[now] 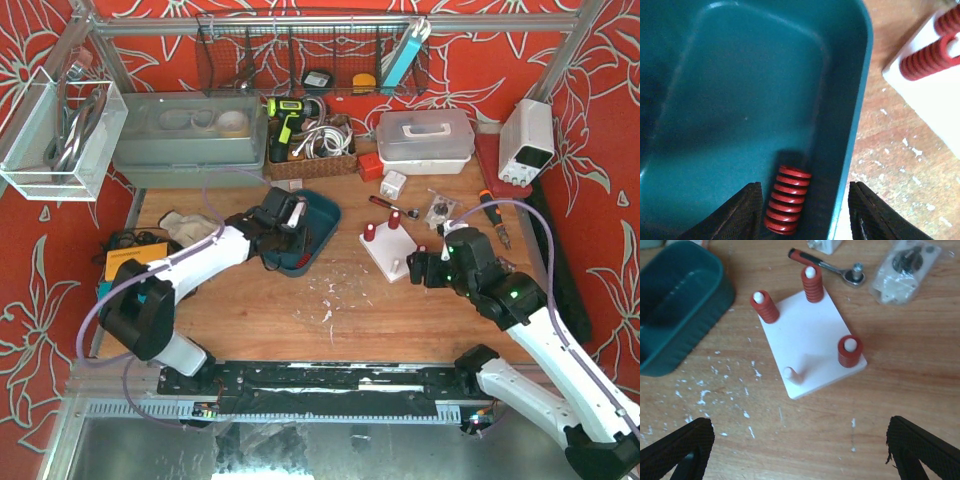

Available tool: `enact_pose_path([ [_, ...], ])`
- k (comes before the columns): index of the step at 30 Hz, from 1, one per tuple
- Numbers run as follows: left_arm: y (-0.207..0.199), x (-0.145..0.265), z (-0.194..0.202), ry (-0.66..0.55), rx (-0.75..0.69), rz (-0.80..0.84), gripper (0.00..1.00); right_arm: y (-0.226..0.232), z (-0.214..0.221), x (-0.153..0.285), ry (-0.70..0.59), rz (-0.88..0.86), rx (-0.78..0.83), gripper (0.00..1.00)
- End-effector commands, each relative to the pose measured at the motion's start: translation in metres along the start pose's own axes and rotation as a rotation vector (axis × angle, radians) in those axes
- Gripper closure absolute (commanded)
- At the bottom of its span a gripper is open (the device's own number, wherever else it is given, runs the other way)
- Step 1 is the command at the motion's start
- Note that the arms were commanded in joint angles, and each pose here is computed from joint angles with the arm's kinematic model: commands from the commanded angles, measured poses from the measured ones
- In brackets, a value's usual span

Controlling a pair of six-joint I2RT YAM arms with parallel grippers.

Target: Install the large spring

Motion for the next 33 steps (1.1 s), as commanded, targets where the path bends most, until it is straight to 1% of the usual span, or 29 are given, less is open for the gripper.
enact_pose_path([
  [1,-0.001,-0.014,0.016,0.096,-0.062,0.029,0.51,-0.02,0.012,0.005,0.086,0.126,0.056,0.05],
  [5,0.003,-0.031,0.027,0.186,-0.051,0.052,0.59,-0.017,0.008,0.011,0.098,0.126,0.044,0.05],
  [7,0.0,-0.036,0.03,0.225,-0.048,0.084,0.6,-0.016,0.005,0.014,0.091,0.123,0.042,0.05],
  [10,-0.003,-0.041,0.037,0.29,-0.052,0.106,0.6,-0.016,0.002,0.017,0.086,0.131,0.052,0.05],
  [12,-0.002,-0.041,0.038,0.31,-0.053,0.104,0.6,-0.019,0.002,0.019,0.087,0.15,0.053,0.05],
  [18,0.007,-0.043,0.043,0.356,-0.062,0.084,0.58,-0.023,0.007,0.022,0.089,0.153,0.026,0.05],
  [23,0.023,-0.047,0.049,0.394,-0.087,0.037,0.57,-0.027,0.011,0.022,0.083,0.164,0.015,0.05],
  [30,0.026,-0.058,0.061,0.436,-0.083,0.087,0.56,-0.031,0.011,0.025,0.09,0.192,0.016,0.05],
  [33,0.029,-0.066,0.065,0.452,-0.094,0.084,0.56,-0.032,0.01,0.025,0.088,0.204,0.018,0.05],
])
Point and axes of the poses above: each gripper's point midway between its finger pads, its own x axis back along the fingers, its own y axis along the line the jaws close on, z = x × y, the point moved 2 cm from there along x, back along the fingers, and after that the axes turned 8 degrees about -x, right-handed, at the moved point
